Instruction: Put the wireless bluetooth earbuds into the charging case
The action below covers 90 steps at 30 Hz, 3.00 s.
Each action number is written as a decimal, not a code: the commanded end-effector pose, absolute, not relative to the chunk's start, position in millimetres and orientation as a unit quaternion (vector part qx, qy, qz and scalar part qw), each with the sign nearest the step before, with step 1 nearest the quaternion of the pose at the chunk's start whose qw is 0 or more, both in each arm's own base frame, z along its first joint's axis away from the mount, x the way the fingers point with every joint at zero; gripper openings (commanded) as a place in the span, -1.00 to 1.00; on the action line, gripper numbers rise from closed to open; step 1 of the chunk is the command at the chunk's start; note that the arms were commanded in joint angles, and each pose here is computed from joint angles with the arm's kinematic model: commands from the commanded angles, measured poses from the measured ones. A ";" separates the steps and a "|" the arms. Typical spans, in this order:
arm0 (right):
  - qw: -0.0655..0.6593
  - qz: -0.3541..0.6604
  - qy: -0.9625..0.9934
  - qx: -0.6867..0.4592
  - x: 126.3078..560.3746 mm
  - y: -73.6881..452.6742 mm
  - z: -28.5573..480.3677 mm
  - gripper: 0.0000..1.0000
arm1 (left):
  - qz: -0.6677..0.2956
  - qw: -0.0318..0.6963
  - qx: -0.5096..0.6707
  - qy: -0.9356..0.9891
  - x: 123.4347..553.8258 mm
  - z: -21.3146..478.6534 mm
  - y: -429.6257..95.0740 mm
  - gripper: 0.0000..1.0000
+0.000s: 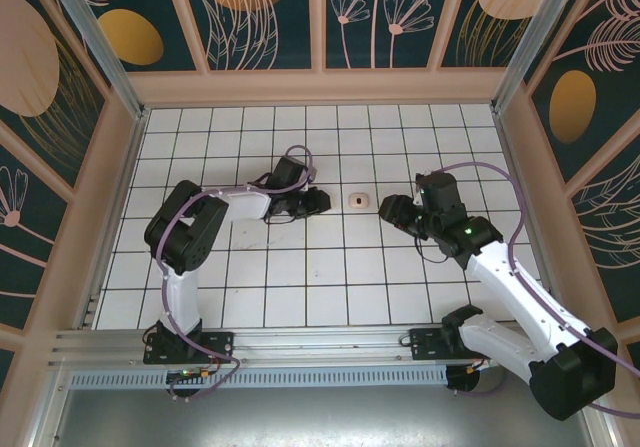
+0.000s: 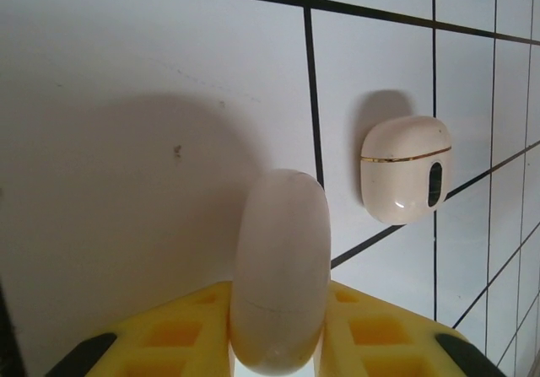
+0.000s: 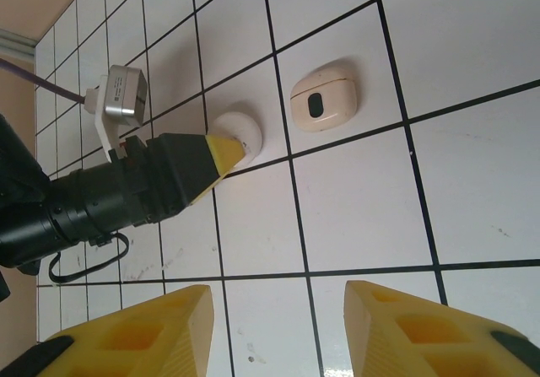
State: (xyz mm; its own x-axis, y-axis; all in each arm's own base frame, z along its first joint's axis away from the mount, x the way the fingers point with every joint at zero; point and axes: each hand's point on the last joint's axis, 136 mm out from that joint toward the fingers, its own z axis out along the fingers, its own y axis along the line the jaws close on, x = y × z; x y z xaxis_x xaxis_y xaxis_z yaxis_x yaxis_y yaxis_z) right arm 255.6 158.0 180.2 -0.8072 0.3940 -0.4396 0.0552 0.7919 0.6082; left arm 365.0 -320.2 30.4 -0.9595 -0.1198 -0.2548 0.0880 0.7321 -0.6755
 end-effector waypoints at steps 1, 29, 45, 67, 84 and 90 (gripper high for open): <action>0.292 0.287 0.902 0.136 252.7 149.3 180.1 -0.09 | -0.331 0.138 -0.012 0.934 366.1 20.6 -303.9 -0.39; 0.543 0.082 0.826 0.125 349.6 31.2 189.3 0.98 | -0.029 0.479 -0.203 0.854 367.3 167.4 9.1 0.98; 0.620 0.045 0.778 0.095 389.3 -28.8 129.3 0.98 | 0.089 0.680 -0.219 0.694 304.7 155.6 64.3 0.98; 0.652 0.030 0.756 0.049 377.7 -9.8 120.7 0.98 | 0.072 0.678 -0.140 0.718 365.9 138.5 41.8 0.98; 0.652 0.031 0.756 0.049 377.8 -9.7 120.6 0.98 | 0.073 0.678 -0.140 0.718 365.8 138.7 42.0 0.98; 0.652 0.030 0.756 0.049 377.8 -9.9 121.0 0.98 | 0.068 0.676 -0.132 0.722 368.4 137.5 38.9 0.98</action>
State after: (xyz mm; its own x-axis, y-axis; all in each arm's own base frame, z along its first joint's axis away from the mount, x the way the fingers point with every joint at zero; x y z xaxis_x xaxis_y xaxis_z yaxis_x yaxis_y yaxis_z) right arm 371.1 -10.3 106.0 -0.1992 0.1336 -0.9708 0.0427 0.9909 0.1276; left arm 366.6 39.4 132.3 -0.0639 -0.1125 -0.9916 -0.2965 0.9509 -0.0888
